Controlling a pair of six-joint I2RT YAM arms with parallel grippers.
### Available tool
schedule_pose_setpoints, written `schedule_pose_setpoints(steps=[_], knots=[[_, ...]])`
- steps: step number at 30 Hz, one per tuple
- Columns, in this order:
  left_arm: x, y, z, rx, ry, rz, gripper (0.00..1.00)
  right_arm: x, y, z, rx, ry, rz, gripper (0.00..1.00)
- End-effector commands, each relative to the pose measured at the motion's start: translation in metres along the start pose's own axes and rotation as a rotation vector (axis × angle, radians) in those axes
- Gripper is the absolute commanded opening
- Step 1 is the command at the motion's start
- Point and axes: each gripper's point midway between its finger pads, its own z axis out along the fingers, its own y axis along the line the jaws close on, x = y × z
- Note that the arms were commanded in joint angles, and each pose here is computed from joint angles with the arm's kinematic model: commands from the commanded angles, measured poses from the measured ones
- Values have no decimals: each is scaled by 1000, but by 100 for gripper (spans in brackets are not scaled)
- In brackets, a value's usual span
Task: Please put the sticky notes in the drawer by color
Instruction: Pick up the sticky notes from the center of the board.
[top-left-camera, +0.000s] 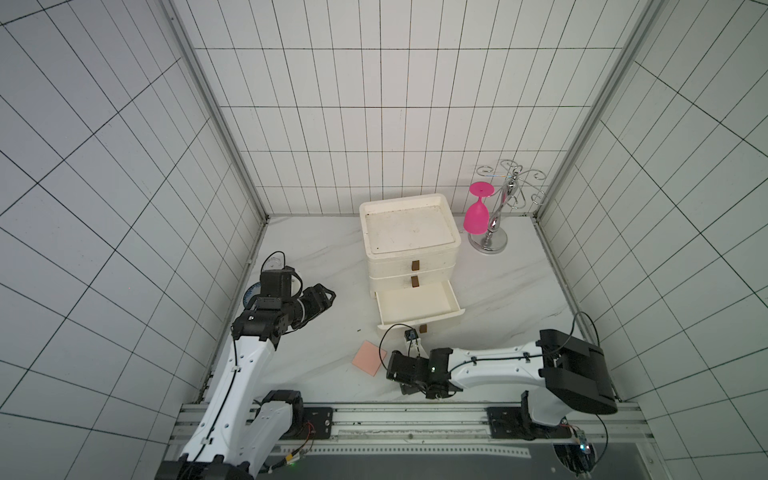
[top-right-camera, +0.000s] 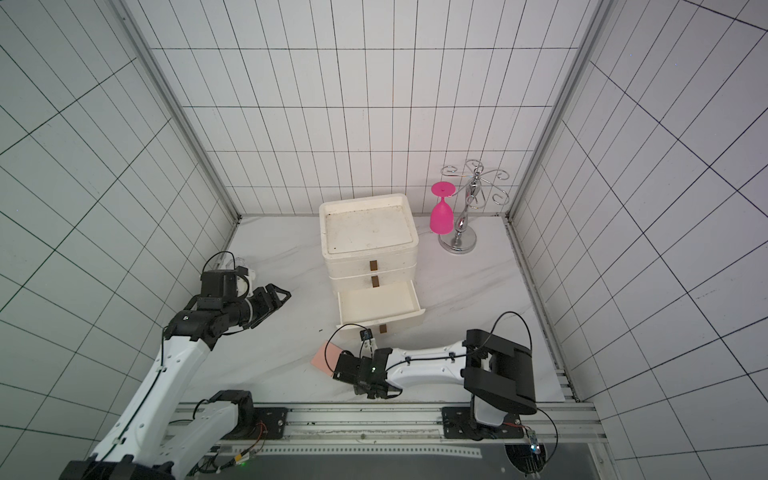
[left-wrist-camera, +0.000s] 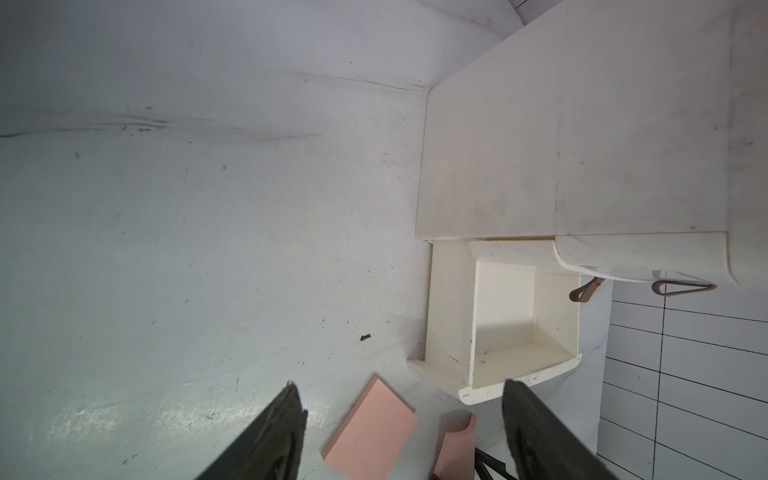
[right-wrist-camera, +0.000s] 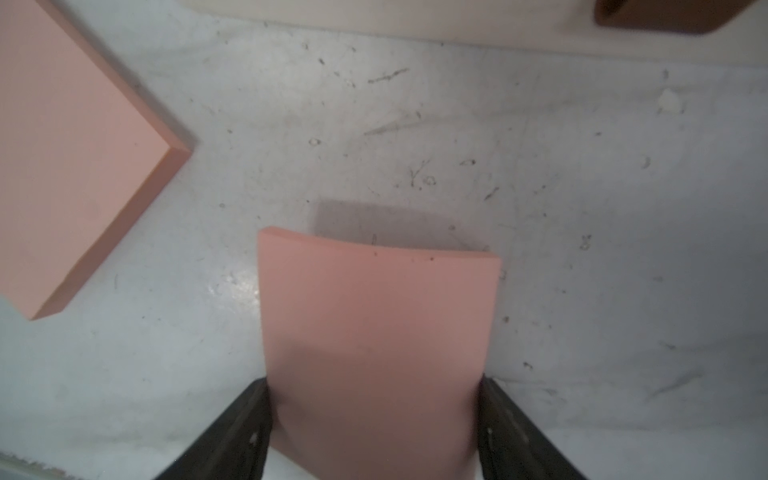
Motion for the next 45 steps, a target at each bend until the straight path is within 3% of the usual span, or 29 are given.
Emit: schedule_pose_setpoints(steps=[1,9,14,18,26,32,43,45], knots=[[11,-7,-1,34,20,11,77,9,-20,-6,33,2,6,75],[58,-57,0,230,171,77,77,-31,-35,-77,-120,-172,-43,76],[87,-105,-14,476,326,23,77,-58,-56,-132,-274,-311,-62,76],[105,-146,-30,655,423,-6,77,-65,-72,-149,-319,-345,-77,76],[154,-195,-32,720,543,102,72,-71,-48,-152,-384,-307,-154,76],[179,-196,-5,644,615,115,64,-81,-34,-159,-420,-328,-167,75],[181,-197,1,637,616,113,57,-85,-28,-167,-458,-340,-171,75],[182,-196,2,632,617,114,51,-85,-25,-170,-478,-343,-169,75]])
